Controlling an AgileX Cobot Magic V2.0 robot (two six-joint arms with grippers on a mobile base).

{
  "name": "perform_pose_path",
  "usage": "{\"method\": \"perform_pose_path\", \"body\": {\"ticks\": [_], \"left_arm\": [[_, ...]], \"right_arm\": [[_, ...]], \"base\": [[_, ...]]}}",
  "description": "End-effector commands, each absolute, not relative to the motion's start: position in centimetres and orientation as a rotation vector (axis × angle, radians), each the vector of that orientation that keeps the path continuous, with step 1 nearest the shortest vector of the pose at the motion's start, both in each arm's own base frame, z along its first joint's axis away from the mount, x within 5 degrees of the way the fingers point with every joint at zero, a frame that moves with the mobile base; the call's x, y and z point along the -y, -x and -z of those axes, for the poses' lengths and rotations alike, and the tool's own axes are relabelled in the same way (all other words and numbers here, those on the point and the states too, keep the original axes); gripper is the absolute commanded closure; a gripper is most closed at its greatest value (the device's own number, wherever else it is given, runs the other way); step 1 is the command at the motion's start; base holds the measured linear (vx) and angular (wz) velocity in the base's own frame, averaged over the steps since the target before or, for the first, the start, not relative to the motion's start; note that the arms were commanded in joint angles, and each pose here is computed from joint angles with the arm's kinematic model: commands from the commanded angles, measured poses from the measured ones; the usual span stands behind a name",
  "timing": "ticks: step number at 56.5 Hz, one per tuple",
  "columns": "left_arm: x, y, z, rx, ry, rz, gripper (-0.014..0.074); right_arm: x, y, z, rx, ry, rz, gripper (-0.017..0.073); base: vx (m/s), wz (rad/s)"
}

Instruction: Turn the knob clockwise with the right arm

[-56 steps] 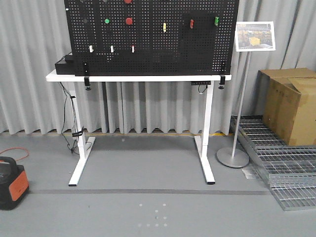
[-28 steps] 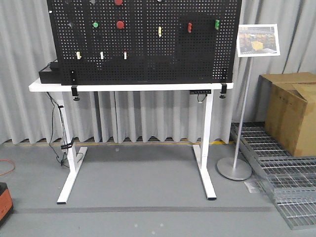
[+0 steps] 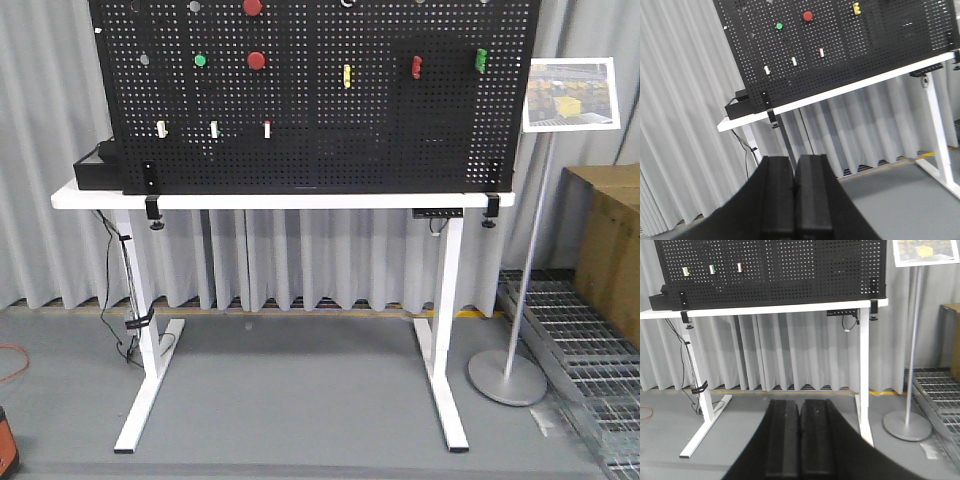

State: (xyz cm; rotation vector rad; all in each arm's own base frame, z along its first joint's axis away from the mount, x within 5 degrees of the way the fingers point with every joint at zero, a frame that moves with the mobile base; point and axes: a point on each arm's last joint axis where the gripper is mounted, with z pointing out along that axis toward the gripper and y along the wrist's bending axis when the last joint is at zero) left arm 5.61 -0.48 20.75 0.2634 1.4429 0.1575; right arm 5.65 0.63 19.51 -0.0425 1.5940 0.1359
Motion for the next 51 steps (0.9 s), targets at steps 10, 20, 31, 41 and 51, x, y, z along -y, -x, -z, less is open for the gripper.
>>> {"method": "perform_pose_path", "body": {"ticks": [10, 20, 31, 41, 51], "left_arm": [[0.55, -5.53, -20.43, -1.382, -0.254, -0.144, 0.06], [0.55, -5.53, -20.43, -1.382, -0.254, -0.144, 0.06], [0.55, -5.53, -20.43, -1.382, -0.254, -0.144, 0.06], [0.55, -5.53, -20.43, -1.382, -0.254, -0.144, 0.06], [0.55, -5.53, -20.43, -1.382, -0.254, -0.144, 0.06]], "right_arm": [[-0.65, -5.58, -20.12, -1.502, 0.053, -0.131, 0.0567], [-0.65, -5.58, -20.12, -1.502, 0.053, -0.131, 0.0567], [-0.65, -5.58, -20.12, -1.502, 0.053, -0.131, 0.0567], [-0.65, -5.58, -20.12, -1.502, 0.053, -0.131, 0.0567], [-0.65, -5.58, -20.12, -1.502, 0.053, -0.131, 0.0567]], "base": [[0.34, 0.08], [0.37, 0.06], [0.41, 0.04], [0.45, 0.0], [0.44, -0.02]]}}
